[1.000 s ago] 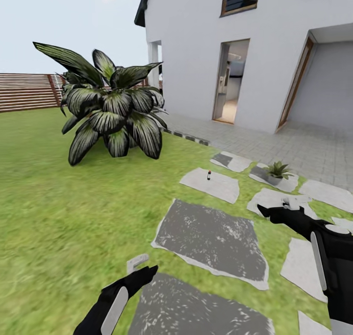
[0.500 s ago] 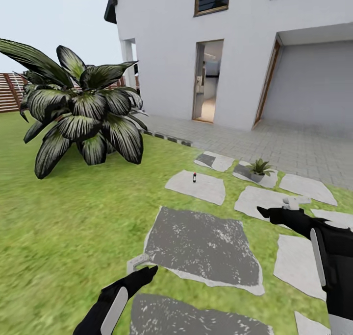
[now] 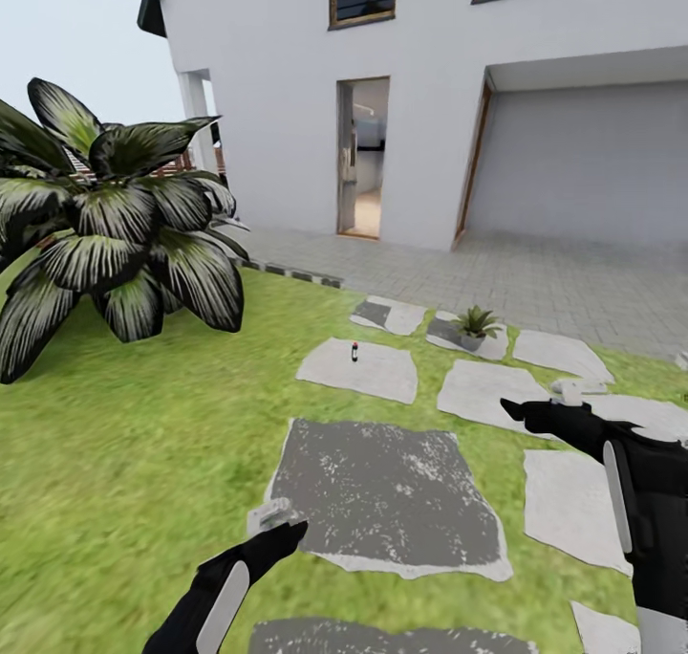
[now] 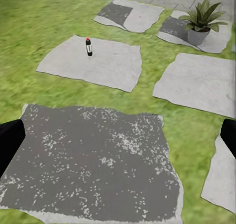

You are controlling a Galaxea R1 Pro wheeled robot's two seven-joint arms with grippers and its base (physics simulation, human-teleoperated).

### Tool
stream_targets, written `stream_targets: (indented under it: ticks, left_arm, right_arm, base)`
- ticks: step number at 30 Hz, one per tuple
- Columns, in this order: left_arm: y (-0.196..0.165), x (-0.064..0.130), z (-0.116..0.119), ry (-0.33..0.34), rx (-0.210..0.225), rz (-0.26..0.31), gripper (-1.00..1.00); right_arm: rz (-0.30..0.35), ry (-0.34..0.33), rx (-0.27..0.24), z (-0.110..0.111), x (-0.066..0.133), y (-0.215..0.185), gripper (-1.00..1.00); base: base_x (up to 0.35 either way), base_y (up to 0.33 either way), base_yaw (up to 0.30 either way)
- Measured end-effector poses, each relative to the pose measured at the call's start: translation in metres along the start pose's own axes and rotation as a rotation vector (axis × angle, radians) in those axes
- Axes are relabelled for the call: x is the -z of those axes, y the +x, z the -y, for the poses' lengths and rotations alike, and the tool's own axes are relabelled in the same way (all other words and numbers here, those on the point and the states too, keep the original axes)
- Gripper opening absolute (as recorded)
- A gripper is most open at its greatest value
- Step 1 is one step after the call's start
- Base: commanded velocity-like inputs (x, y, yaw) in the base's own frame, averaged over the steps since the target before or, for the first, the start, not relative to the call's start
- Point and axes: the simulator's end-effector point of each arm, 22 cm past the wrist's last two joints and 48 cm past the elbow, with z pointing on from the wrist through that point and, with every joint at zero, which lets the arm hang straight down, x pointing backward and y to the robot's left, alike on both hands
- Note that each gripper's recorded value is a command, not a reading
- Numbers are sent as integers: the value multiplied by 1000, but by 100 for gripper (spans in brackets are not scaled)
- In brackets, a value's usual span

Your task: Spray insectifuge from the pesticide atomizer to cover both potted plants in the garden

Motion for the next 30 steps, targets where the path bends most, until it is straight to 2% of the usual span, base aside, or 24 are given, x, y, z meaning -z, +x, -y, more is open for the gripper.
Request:
stream_targets:
  ticks: [5, 7, 10, 19, 30]
  left_arm:
    - [1, 0, 1, 1, -1, -1, 100]
    - [1, 0, 2, 2, 0, -1, 100]
    - [0, 0, 2, 3, 4, 0, 100]
    - [0, 0, 1, 3, 7, 0, 100]
    - [0, 0, 0, 2, 7, 3, 100]
  right_arm:
    - [2, 21, -25, -6, -4, 3, 100]
    - [-1, 84, -32, 0, -6, 5, 100]
    - [-5, 126, -25, 3, -7, 7, 100]
    - [10, 111, 22, -14, -11, 5, 100]
    - [19, 106, 34, -18, -11, 4, 100]
  base:
    - [191, 302, -276]
    - [172, 309, -250]
    - [157, 313, -112]
    - [146, 317, -29]
    - [195, 270, -2]
